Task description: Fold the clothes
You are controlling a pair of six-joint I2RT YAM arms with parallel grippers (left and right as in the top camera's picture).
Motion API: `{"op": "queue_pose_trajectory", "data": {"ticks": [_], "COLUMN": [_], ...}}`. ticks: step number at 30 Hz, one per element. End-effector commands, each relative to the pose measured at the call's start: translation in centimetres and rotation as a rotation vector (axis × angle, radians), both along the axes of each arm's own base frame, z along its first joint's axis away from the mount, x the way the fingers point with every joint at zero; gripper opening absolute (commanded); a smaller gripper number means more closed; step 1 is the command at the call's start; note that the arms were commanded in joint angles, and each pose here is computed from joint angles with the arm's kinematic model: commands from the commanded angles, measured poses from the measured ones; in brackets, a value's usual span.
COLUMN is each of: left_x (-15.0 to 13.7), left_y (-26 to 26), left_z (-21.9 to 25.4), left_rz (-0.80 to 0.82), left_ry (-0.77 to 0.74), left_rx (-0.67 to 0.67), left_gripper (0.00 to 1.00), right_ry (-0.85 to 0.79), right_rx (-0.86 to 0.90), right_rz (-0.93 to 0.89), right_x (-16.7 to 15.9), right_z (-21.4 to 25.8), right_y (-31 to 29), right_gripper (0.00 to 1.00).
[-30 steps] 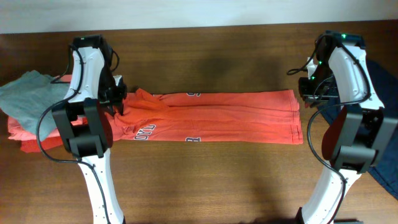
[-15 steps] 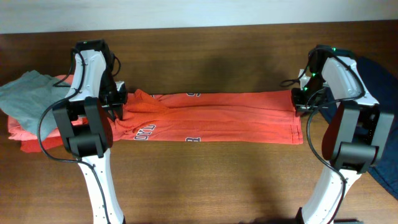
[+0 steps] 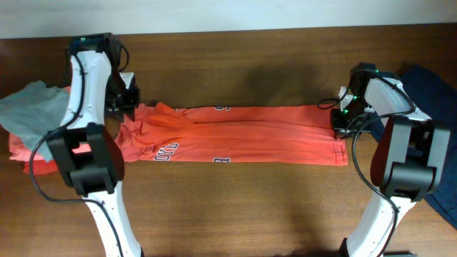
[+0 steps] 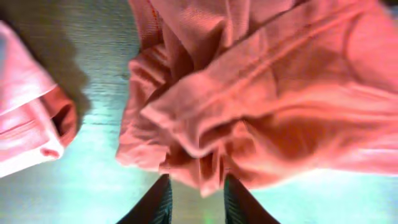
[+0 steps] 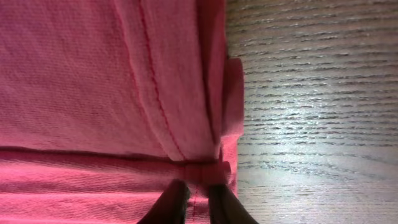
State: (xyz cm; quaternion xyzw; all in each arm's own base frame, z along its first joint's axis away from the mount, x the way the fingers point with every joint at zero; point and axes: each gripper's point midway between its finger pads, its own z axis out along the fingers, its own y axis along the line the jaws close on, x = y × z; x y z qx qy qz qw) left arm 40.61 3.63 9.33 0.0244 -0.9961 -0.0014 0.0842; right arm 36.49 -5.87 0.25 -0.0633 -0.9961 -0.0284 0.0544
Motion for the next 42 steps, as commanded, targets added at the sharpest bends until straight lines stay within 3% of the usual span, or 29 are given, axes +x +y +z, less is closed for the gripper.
{"op": "queue_pose_trajectory", "data": {"ticks": [1, 4, 5, 12, 16, 20, 29, 33, 37, 40, 42], "left_x": [0.4, 2.1, 2.7, 4.4, 3.6, 3.0, 2.6, 2.9, 2.5, -0.5, -2.4], "left_y": [0.4, 0.4, 0.5, 0.3, 0.2, 0.2, -0.3, -4.5, -11.5, -16.2, -17.6], "left_z": [1.3, 1.2, 1.1, 0.1, -1.3, -2.3, -2.3, -1.0, 3.4, 6.4, 6.1], "left_rz": [0.010, 0.011, 0.011, 0.012, 0.012, 0.012, 0.014, -0.089, -0.332, -0.569, -0.648], "left_ry": [-0.048, -0.119, -0.144, -0.205, -0.171, -0.146, -0.128, -0.165, -0.276, -0.289, -0.220], "left_rx": [0.015, 0.014, 0.015, 0.004, -0.001, -0.003, -0.029, -0.236, -0.540, -0.691, -0.666], "left_gripper": [0.31, 0.55, 0.57, 0.59, 0.49, 0.49, 0.02, 0.01, 0.00, 0.00, 0.00], "right_ry": [0.031, 0.031, 0.031, 0.032, 0.035, 0.035, 0.036, 0.036, 0.039, 0.039, 0.038], "right_rx": [0.015, 0.015, 0.015, 0.015, 0.016, 0.016, 0.016, 0.016, 0.016, 0.016, 0.016], "right_rz": [-0.005, -0.005, -0.005, -0.005, -0.005, -0.005, -0.005, -0.005, -0.005, -0.005, -0.005], "right_x": [-0.9, -0.9, -0.9, -1.0, -1.0, -1.0, -1.0, -1.0, -1.1, -1.1, -1.1], "right_z": [-1.1, -1.1, -1.0, -1.0, -1.0, -1.0, -1.0, -1.0, -1.0, -1.0, -1.0], "right_y": [0.2, 0.2, 0.2, 0.2, 0.2, 0.2, 0.2, 0.2, 0.3, 0.3, 0.2], "right_gripper": [0.17, 0.18, 0.18, 0.17, 0.17, 0.17, 0.17, 0.17, 0.17, 0.17, 0.17]}}
